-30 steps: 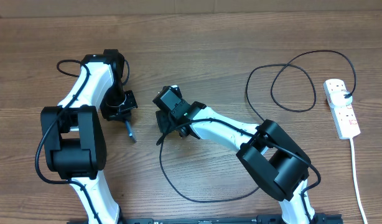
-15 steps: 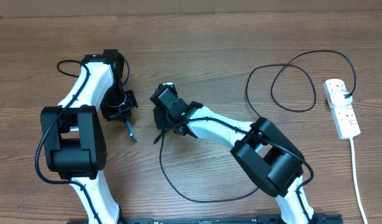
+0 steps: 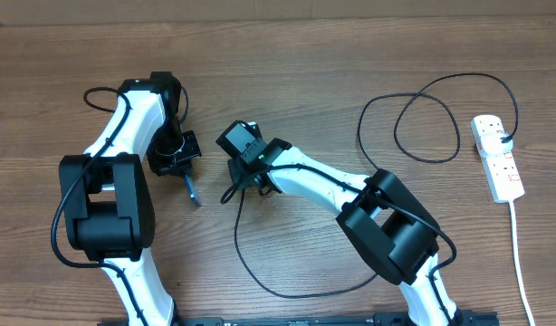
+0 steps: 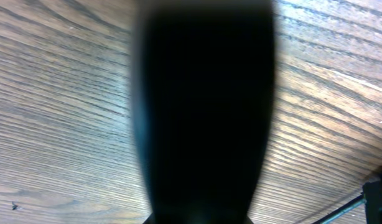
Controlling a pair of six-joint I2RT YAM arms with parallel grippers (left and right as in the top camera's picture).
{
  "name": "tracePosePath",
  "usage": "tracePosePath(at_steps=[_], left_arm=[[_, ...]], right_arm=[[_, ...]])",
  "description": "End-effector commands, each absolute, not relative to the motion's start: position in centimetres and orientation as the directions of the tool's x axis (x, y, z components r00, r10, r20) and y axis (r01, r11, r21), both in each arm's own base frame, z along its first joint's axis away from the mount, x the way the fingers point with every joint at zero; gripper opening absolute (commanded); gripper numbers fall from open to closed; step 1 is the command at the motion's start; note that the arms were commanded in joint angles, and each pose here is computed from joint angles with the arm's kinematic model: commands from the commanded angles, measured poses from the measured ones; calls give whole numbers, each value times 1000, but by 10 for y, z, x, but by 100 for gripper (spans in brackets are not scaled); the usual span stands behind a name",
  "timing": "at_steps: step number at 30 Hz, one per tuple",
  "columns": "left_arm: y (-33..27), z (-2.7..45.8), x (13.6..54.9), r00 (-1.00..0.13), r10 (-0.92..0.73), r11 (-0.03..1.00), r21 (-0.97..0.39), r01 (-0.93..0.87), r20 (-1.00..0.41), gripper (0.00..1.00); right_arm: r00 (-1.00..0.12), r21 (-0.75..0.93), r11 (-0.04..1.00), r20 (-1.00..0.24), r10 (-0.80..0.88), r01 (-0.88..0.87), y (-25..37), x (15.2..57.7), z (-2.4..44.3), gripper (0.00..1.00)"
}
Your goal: Plug charger to phone and switch on socket
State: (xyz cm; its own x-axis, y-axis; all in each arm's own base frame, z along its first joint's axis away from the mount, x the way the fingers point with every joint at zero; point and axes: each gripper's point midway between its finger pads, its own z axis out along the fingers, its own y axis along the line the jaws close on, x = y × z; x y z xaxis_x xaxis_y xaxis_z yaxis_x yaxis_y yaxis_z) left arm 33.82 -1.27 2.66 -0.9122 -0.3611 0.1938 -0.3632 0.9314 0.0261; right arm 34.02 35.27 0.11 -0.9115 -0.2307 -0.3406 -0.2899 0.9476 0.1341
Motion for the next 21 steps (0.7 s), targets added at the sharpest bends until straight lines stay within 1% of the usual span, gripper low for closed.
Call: tracePosePath(at_steps=[1, 5, 9, 15, 16, 19, 21], left_arm=[[-18, 34, 339, -924, -337, 938, -15, -345, 181, 4], [-18, 34, 339, -924, -337, 938, -16, -345, 179, 4], [-18, 34, 340, -925, -337, 938, -16, -345, 178, 4], [-18, 34, 340, -926, -333, 940, -18, -342, 178, 4], [-18, 34, 340, -926, -334, 940, -17, -342, 178, 4], [-18, 34, 340, -926, -334, 940, -18, -342, 176, 4], [-18, 34, 340, -926, -333, 940, -18, -342, 176, 4]], right_arm=[[-935, 84, 959, -260, -241, -270, 333, 328, -27, 22], [-933, 89, 959, -269, -238, -270, 335, 330, -26, 22], [-929, 102, 957, -289, -231, -270, 339, 335, -25, 24], [-928, 104, 957, -291, -231, -271, 341, 336, -33, 24], [-928, 104, 957, -291, -232, -271, 341, 336, -33, 23], [-929, 103, 957, -289, -232, -271, 341, 336, -34, 15], [-928, 103, 957, -290, -232, -271, 341, 336, -34, 14]])
